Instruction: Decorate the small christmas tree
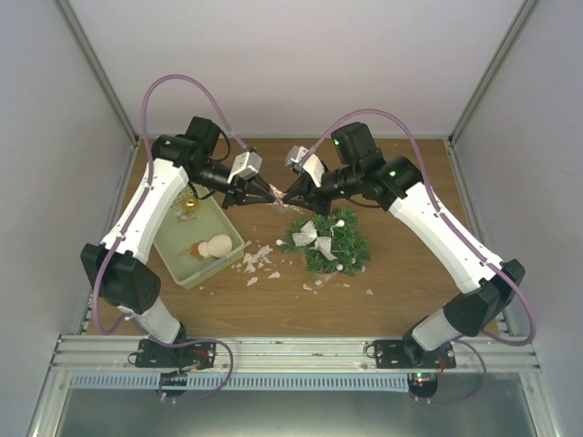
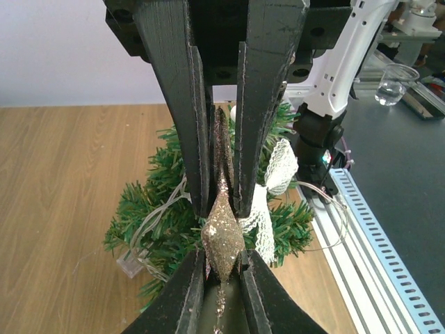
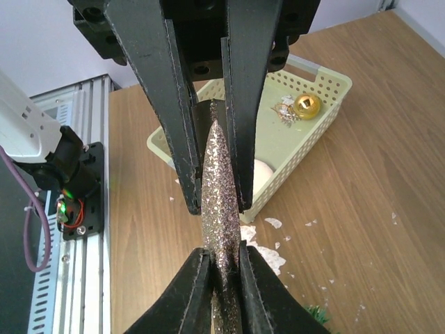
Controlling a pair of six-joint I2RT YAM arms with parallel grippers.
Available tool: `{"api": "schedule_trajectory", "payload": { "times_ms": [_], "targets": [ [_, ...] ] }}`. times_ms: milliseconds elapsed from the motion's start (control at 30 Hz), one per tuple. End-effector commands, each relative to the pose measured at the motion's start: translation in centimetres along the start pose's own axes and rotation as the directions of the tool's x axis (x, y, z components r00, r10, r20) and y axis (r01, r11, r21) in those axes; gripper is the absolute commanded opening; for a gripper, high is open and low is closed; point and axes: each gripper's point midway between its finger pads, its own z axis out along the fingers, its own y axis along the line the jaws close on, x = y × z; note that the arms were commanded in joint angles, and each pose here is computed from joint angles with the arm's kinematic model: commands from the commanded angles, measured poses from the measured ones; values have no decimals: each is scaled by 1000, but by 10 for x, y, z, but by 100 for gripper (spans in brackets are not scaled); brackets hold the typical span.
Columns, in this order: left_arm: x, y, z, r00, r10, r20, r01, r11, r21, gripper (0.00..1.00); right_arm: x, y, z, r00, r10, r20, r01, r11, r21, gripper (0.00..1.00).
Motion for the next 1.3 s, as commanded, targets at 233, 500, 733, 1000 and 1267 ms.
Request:
{"api": "schedule_trajectory", "payload": {
  "times_ms": [233, 500, 733, 1000, 1267],
  "targets": [
    [-12, -2, 0, 999, 33, 25, -34, 999, 7, 0, -9, -5, -8, 1000, -20, 20, 19, 999, 50, 37],
    [-18, -1, -4, 998, 50, 26, -49, 998, -28, 0, -34, -21, -50, 990, -99, 98, 67, 955, 288, 62],
    [-37, 8, -13, 993, 59, 102, -48, 993, -104, 0, -57, -26, -112, 943, -160, 290, 17, 897, 441, 73],
    [-60, 3, -23, 969, 114, 217, -74, 980, -185, 0, -37, -39, -111, 914, -81, 398, -76, 928, 365, 76],
    [-75, 2, -35, 949, 102, 297, -31, 972, -235, 0, -21, -32, -90, 897, -26, 441, -72, 976, 205, 74]
  ]
}}
